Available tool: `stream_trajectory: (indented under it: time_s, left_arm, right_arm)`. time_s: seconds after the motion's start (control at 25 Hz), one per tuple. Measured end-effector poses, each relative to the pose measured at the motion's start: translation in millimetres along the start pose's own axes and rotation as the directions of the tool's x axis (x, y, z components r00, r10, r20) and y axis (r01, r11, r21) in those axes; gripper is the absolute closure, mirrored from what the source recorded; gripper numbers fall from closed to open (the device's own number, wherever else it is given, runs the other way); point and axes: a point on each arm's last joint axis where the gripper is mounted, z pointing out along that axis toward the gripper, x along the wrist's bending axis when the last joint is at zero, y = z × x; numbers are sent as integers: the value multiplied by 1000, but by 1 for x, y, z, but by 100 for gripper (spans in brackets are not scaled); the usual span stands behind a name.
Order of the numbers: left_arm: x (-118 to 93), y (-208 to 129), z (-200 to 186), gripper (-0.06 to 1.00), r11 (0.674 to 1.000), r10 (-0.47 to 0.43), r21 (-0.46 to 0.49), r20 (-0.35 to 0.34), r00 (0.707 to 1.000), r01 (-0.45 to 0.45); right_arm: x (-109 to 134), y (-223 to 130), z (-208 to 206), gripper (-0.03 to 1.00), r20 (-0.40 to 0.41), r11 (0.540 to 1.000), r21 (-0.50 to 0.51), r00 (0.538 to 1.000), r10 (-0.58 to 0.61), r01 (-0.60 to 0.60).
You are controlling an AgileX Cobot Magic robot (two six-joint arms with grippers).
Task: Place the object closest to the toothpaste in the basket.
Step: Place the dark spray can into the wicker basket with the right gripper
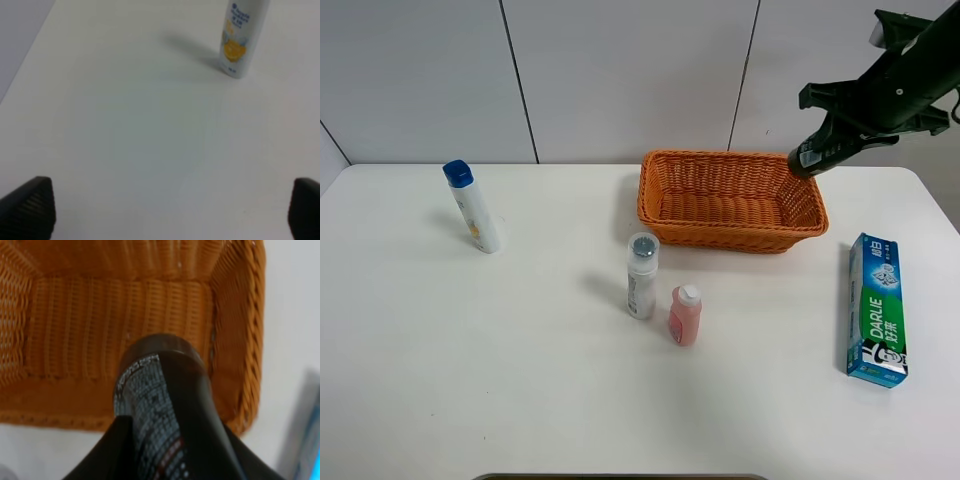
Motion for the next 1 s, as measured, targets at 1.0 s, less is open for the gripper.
stream_trajectory:
  time_s: [1.0]
  left_arm:
    - [0, 0, 0, 1, 1000, 0, 0, 0, 1000, 0]
  right_arm:
    - [-17, 5, 126, 55, 6, 999, 19, 999, 45, -45]
